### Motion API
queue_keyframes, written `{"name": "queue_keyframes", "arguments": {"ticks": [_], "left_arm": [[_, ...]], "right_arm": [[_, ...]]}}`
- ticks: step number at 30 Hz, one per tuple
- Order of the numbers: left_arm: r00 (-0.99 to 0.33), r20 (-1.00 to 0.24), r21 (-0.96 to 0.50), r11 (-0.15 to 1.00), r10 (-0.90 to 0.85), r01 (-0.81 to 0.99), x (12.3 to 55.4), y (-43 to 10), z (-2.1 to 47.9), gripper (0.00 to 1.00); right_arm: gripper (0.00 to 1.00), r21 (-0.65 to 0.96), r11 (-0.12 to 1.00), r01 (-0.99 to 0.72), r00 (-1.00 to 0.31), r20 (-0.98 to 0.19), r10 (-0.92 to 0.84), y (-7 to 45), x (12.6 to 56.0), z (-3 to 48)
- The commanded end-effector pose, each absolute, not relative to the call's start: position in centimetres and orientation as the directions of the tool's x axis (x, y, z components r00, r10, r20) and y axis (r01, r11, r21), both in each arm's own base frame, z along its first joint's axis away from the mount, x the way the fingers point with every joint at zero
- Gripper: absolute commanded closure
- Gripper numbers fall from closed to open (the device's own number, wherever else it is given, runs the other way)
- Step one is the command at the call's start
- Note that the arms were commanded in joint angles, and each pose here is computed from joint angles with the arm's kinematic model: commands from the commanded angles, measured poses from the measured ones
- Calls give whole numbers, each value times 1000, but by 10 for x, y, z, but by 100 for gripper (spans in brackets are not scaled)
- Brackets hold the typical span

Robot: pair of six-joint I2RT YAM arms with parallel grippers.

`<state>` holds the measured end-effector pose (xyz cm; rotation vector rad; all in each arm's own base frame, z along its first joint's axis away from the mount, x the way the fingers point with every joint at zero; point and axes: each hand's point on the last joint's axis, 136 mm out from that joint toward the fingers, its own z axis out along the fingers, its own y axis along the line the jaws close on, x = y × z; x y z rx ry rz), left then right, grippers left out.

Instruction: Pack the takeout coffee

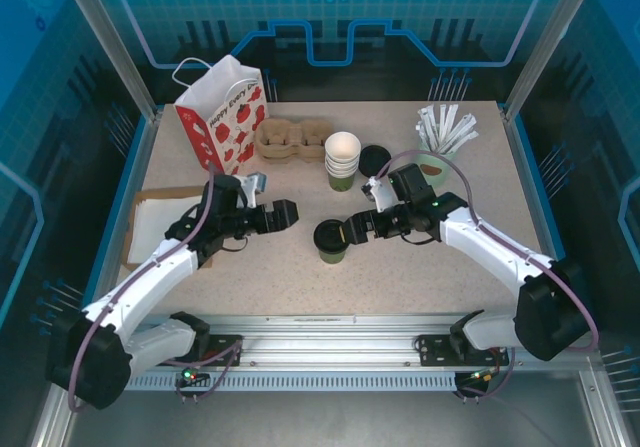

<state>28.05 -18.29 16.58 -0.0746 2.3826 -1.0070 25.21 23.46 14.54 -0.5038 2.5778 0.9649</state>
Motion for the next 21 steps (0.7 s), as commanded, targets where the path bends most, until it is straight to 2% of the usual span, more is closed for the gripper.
{"name": "queue_keyframes", "arguments": {"ticks": [1,7,10,21], "left_arm": [[-909,-346,-770,623,-234,133,269,-202,156,4],[-949,-262,-845,517,-174,138,267,-235,137,3],[-959,-244,-850,508,-141,141,267,-249,128,2],[-974,-195,-860,498,-114,114,262,-272,109,20]], "right_arm": [[3,545,712,-442,-867,-462,-184,230,260,155],[4,529,726,-439,-865,-466,-185,225,262,156],[4,522,730,-441,-865,-466,-189,223,261,155],[4,514,739,-435,-865,-467,-185,220,261,153]]}}
